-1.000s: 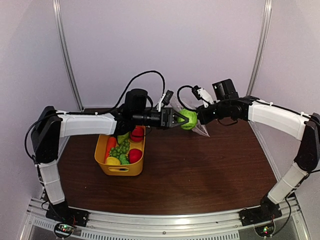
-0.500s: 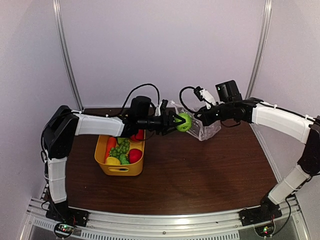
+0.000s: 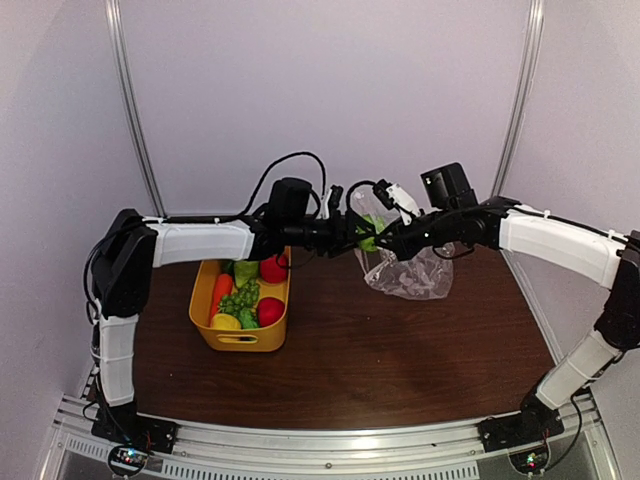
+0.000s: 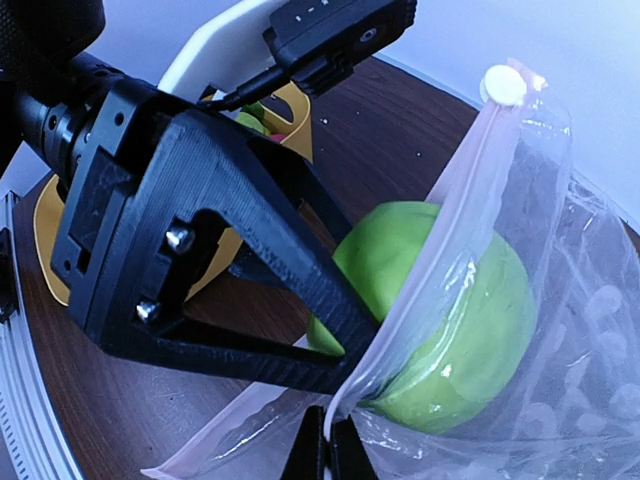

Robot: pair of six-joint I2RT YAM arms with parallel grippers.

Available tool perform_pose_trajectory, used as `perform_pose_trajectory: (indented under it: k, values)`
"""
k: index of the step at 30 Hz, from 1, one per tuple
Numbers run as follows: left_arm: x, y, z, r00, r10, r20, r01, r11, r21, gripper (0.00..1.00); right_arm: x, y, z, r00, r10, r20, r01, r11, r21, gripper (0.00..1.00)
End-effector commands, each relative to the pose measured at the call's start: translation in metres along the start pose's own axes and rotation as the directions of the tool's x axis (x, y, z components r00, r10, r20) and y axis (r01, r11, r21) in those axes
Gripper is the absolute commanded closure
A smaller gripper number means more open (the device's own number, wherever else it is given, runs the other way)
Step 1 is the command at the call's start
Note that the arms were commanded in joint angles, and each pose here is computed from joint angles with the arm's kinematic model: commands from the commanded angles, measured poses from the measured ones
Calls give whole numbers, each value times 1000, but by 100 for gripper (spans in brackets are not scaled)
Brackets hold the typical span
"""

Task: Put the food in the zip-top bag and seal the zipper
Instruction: Place the fake fruit in the zipper food storage bag.

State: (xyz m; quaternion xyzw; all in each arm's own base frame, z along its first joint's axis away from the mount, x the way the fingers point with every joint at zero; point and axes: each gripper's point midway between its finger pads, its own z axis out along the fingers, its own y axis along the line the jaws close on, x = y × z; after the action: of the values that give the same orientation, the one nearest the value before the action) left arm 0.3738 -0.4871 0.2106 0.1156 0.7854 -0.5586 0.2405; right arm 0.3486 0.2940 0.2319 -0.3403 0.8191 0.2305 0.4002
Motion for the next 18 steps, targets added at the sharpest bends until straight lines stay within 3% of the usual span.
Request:
perform_pose_trajectory:
  k: [1, 8, 12, 18]
  values:
    - [6, -5, 2, 997, 79, -28, -80, 995, -51, 32, -13, 7, 2, 1000, 16, 13, -15, 999, -43, 100]
    - [0, -7, -12, 991, 129, -30, -132, 983, -127, 21, -19, -5, -7, 998, 53, 14, -53, 998, -15, 100]
    - [-14, -30, -23, 978, 207, 2, -205, 973, -109, 9, -24, -18, -14, 996, 82, 27, -82, 997, -2, 100]
    - [-26, -77, -41, 950, 310, 22, -310, 951, -13, 7, -21, -33, -15, 994, 103, 26, -103, 994, 23, 100]
